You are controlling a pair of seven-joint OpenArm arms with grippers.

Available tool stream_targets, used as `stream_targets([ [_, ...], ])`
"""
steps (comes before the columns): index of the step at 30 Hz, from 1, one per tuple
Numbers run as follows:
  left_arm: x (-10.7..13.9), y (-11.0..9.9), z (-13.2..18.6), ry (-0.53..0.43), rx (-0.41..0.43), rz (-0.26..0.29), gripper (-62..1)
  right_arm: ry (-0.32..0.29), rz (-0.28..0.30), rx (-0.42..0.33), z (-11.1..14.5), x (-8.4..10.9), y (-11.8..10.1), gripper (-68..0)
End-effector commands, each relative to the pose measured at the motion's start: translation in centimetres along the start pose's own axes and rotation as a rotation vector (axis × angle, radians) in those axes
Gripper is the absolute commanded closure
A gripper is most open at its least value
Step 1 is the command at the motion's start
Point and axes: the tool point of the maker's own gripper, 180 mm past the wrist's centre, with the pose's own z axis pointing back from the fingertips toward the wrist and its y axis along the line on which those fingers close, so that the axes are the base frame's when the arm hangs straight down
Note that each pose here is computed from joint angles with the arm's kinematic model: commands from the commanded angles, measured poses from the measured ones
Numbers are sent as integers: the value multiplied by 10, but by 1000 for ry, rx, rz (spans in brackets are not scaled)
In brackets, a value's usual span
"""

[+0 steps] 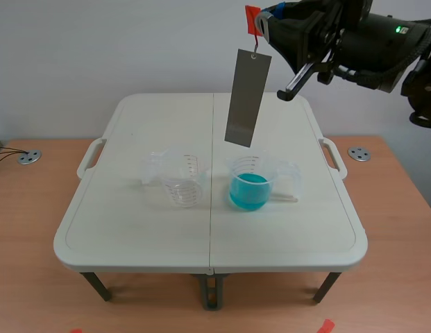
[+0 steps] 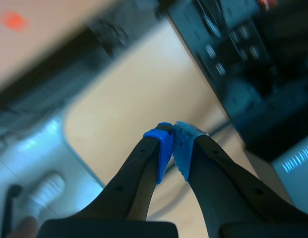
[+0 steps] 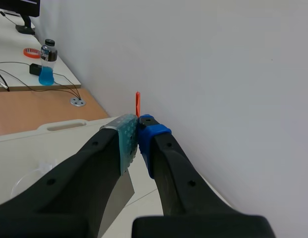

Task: Hold the metal plate by the orange handle, dip it into the blue solution, take it out and point at it, then put the plate back in the beaker on the left.
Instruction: 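Raise the plate and point at it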

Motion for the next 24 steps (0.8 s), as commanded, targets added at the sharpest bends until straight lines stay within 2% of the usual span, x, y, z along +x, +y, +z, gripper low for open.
stream_targets([
  [1, 16, 5, 3, -43, 6, -7, -18, -41, 30, -16, 1, 18, -10, -15],
  [7, 87, 39, 17, -206, 83, -88, -18, -56, 53, -26, 2, 32, -14, -15],
  [13, 165, 55, 39, -401, 133, -174, -18, -61, 56, -25, 0, 40, -13, -15],
  [16, 202, 55, 44, -482, 115, -226, -18, -57, 62, -23, 0, 42, -13, -15],
  [20, 248, 48, 50, -589, 41, -303, -18, -52, 61, -24, 0, 41, -13, -15],
  [24, 292, 46, 54, -681, 28, -362, -18, -48, 60, -24, 0, 40, -13, -15],
])
